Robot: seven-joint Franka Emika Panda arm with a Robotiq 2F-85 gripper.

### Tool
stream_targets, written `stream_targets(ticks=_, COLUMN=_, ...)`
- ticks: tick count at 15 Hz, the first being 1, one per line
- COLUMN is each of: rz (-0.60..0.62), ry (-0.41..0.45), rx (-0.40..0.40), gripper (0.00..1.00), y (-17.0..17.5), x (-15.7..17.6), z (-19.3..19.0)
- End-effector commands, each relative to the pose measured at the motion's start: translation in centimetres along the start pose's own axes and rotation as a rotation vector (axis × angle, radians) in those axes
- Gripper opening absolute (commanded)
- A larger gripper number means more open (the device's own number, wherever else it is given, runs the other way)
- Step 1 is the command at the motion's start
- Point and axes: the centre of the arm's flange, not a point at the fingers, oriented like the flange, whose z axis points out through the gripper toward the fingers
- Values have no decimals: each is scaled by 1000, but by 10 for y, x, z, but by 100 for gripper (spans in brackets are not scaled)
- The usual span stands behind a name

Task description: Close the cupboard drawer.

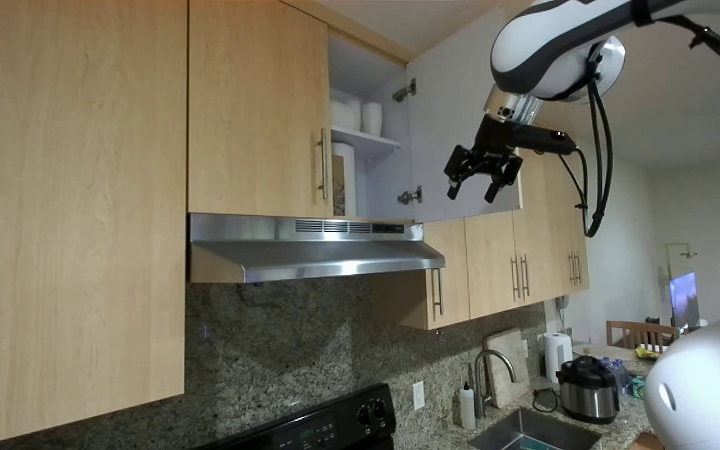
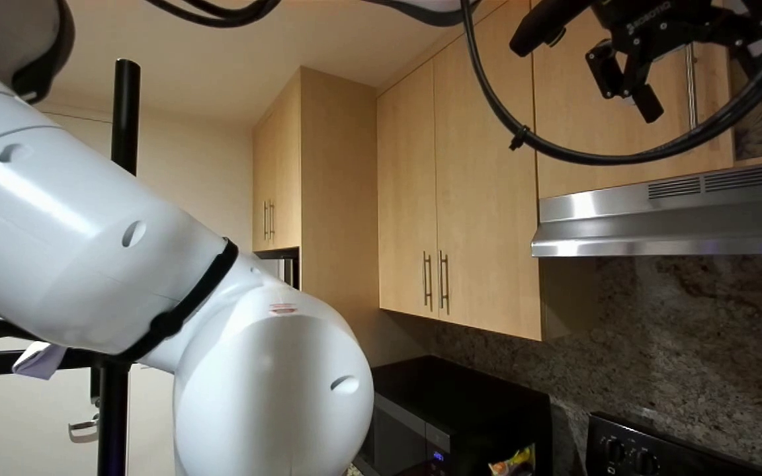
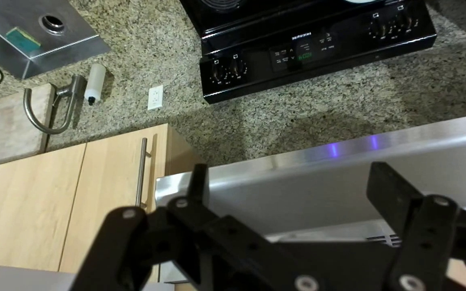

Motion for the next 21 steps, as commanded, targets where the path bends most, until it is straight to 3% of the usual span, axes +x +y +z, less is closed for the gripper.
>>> stream_targets(ticks=1, rz=0, ry=0, rx=0, gripper=100, y=0, x=0, z=0)
stream_targets(ticks=6, rz=23, ry=-17, rx=39, gripper=100, y=26, x=7, z=-5)
stream_targets(ticks=11, rz=142, ry=-20, rx=41, gripper=100, y=69, x=18, z=-16)
stream_targets(ticks=21, rz=523, ry=285, rx=-173, gripper=100, y=136, x=86, z=-51)
